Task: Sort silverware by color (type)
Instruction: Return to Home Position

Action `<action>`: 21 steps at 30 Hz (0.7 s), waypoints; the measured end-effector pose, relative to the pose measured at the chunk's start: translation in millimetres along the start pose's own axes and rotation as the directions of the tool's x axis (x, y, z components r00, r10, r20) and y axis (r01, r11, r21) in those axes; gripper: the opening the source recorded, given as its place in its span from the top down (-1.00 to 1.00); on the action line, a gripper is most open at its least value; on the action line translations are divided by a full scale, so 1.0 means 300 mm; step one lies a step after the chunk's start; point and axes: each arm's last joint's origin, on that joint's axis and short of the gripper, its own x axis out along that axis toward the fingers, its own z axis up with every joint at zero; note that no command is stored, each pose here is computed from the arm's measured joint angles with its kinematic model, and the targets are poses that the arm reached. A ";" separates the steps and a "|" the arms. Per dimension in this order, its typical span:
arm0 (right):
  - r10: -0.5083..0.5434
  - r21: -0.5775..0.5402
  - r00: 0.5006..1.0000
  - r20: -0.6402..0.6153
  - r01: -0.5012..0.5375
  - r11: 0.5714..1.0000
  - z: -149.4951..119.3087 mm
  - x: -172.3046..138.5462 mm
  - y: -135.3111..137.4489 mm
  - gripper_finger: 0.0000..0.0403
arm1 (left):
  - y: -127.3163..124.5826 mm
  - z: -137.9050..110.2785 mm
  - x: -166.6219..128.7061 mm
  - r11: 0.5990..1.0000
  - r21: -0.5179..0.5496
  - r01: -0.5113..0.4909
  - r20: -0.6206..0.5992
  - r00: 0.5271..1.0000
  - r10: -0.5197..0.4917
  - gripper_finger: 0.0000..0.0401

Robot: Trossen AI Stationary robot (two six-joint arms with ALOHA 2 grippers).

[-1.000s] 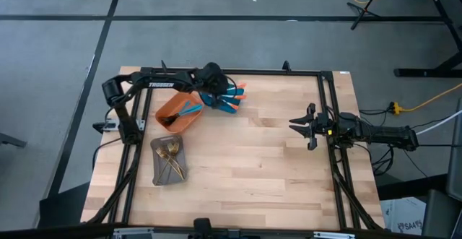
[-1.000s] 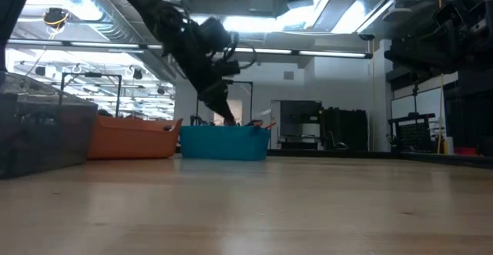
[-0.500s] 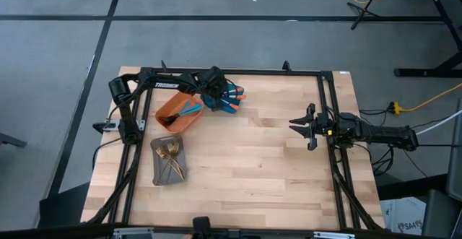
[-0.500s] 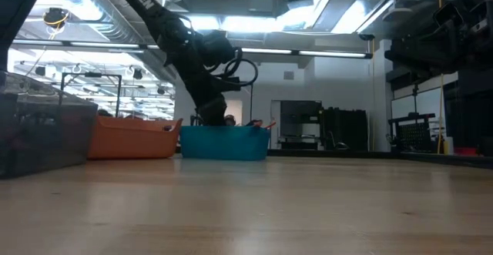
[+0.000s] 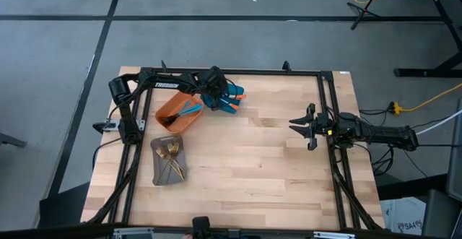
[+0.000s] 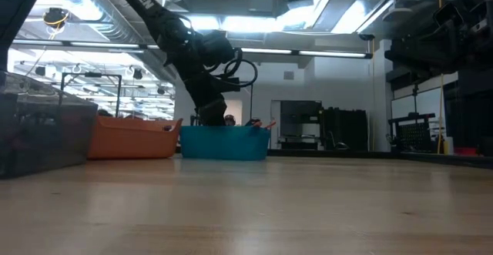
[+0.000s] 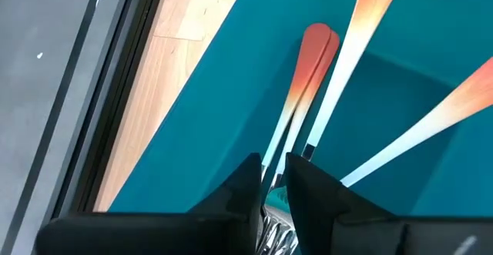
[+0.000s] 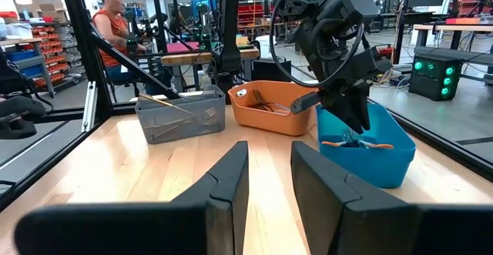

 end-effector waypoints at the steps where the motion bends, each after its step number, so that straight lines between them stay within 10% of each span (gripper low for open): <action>1: 0.000 0.000 1.000 0.000 0.000 1.000 0.000 0.000 0.000 0.54 | 0.000 0.000 0.000 1.000 0.000 0.000 0.000 1.000 0.000 0.72; 21: 0.000 0.000 1.000 0.000 0.000 1.000 0.000 0.000 0.000 0.54 | -0.039 0.070 -0.146 1.000 0.011 0.013 0.120 0.993 -0.015 0.98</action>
